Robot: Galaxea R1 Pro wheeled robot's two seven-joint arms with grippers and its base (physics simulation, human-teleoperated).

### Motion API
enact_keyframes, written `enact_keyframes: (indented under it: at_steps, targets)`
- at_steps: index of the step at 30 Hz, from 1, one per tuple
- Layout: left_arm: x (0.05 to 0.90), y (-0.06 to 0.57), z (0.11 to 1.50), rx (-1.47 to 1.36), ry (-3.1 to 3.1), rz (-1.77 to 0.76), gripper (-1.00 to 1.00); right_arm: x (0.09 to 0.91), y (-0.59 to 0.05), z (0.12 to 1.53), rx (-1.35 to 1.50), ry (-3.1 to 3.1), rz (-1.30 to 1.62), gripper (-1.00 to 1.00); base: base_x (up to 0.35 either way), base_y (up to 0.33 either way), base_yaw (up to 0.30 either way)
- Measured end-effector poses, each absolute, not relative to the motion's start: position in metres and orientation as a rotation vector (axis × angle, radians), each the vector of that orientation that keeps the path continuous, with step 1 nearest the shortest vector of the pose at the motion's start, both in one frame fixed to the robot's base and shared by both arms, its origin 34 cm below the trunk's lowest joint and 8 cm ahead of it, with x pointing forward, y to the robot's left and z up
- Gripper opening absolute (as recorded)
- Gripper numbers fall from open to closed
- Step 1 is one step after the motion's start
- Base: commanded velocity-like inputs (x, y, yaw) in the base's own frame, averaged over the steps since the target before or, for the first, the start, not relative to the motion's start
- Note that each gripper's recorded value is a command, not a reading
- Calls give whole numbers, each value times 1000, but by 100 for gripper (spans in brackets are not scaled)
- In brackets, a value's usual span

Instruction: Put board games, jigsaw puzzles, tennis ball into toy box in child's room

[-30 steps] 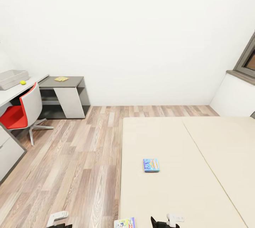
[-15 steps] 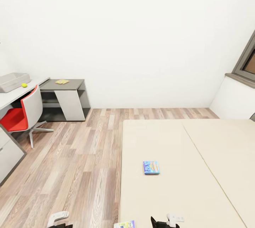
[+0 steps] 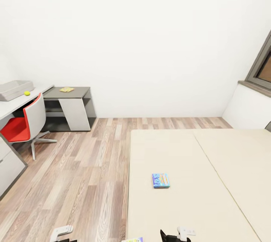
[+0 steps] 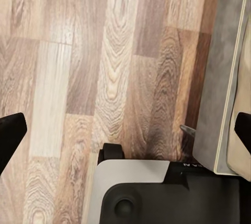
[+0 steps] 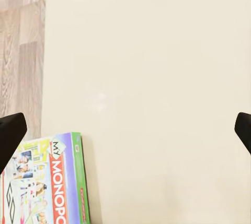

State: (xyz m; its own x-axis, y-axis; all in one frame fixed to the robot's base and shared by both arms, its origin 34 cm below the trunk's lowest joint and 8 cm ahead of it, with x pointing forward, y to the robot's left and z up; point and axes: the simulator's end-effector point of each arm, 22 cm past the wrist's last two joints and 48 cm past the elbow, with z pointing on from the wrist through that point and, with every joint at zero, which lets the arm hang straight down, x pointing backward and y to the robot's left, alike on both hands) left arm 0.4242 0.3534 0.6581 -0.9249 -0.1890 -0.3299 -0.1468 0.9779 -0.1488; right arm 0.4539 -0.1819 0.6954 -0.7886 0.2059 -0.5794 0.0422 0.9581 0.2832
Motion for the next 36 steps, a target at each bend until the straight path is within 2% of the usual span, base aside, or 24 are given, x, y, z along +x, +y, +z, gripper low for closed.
enact_keyframes:
  at_steps: [36]
  targets:
    - [440,352,673,-236,2729,-179,100,469,-182,713,163,2416,339,100,0,0,0]
